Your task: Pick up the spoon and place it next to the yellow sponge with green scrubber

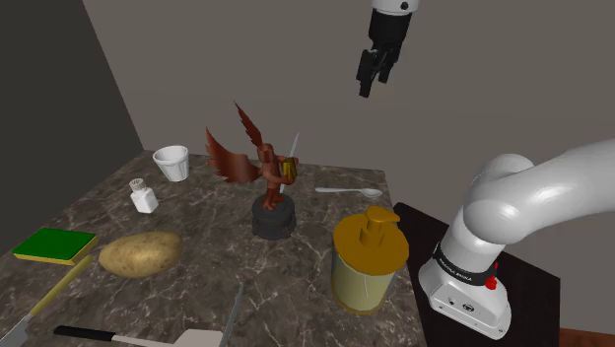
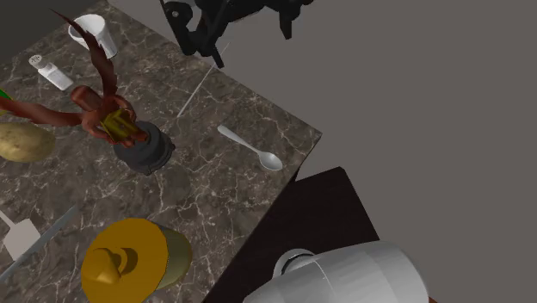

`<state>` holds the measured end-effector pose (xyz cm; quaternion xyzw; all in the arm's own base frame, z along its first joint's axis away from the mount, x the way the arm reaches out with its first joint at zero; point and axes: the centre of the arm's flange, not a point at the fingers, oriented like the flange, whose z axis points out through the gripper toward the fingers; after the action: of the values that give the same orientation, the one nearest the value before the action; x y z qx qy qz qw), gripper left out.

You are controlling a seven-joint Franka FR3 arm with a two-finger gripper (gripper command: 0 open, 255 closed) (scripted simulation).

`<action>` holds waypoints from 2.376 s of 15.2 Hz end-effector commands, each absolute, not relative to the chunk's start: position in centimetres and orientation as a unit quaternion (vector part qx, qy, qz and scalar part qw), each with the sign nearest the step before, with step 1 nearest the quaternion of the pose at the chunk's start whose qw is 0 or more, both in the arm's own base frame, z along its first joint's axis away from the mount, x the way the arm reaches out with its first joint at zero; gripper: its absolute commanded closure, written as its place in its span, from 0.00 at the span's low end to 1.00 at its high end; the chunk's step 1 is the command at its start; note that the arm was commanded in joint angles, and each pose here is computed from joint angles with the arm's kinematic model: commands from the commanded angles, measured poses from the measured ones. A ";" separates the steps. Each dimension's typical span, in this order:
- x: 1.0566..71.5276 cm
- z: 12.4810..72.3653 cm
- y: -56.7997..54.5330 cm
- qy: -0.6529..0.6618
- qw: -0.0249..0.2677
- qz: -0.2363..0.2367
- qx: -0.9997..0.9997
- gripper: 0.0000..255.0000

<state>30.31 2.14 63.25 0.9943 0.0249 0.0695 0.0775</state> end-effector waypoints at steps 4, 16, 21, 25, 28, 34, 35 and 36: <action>30.3 59.4 1.3 0.051 0.054 0.074 0.995 0.00; 31.0 43.6 -0.5 0.152 -0.043 0.092 0.983 0.00; 31.4 37.2 -0.3 0.193 -0.082 0.098 0.973 0.00; 31.7 35.1 0.1 0.193 -0.082 0.098 0.973 0.00; 32.0 33.6 0.4 0.193 -0.082 0.098 0.973 0.00; 32.0 33.3 0.5 0.193 -0.082 0.098 0.973 0.00; 32.0 33.3 0.5 0.193 -0.082 0.098 0.973 0.00; 32.0 33.3 0.5 0.193 -0.082 0.098 0.973 0.00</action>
<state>32.01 0.48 33.31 0.9729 0.1928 0.0980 -0.0816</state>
